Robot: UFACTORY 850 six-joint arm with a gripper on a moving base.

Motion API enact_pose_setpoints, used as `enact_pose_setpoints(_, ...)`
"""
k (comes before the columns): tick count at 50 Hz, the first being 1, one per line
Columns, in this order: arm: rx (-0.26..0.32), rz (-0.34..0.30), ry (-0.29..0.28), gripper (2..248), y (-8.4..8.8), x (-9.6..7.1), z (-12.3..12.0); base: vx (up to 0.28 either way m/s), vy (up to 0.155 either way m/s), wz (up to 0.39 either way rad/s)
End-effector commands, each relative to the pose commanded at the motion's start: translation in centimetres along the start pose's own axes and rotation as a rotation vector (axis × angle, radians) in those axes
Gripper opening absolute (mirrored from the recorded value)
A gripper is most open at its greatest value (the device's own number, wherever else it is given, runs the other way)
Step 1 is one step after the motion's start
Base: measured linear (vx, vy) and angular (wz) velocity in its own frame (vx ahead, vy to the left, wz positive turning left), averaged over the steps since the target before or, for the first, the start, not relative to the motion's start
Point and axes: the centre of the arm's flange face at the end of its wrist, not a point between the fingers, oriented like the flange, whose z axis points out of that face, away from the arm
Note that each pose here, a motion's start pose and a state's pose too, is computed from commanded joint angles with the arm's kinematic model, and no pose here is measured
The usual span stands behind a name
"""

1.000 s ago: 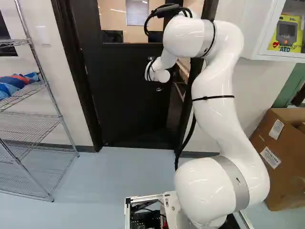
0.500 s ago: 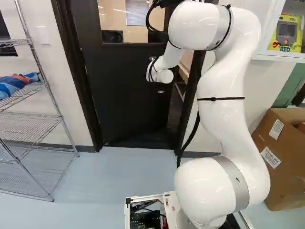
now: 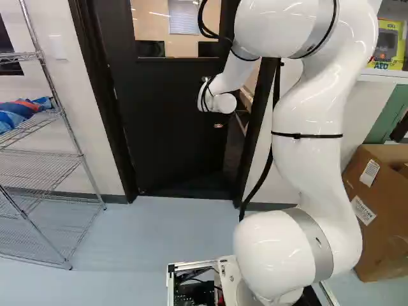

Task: Open the door and move inside

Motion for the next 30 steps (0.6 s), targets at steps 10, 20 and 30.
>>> enact_pose_setpoints(10, -0.002, 0.0, -0.01, 247, 0.2, -0.5, -1.9, 0.0, 0.0, 0.0)
enact_pose_setpoints(20, -0.003, 0.0, -0.019, 247, 0.4, -1.0, -3.9, 0.0, 0.0, 0.0)
enact_pose_setpoints(30, -0.005, 0.0, -0.023, 247, 0.6, -1.6, -5.8, 0.0, 0.0, 0.0)
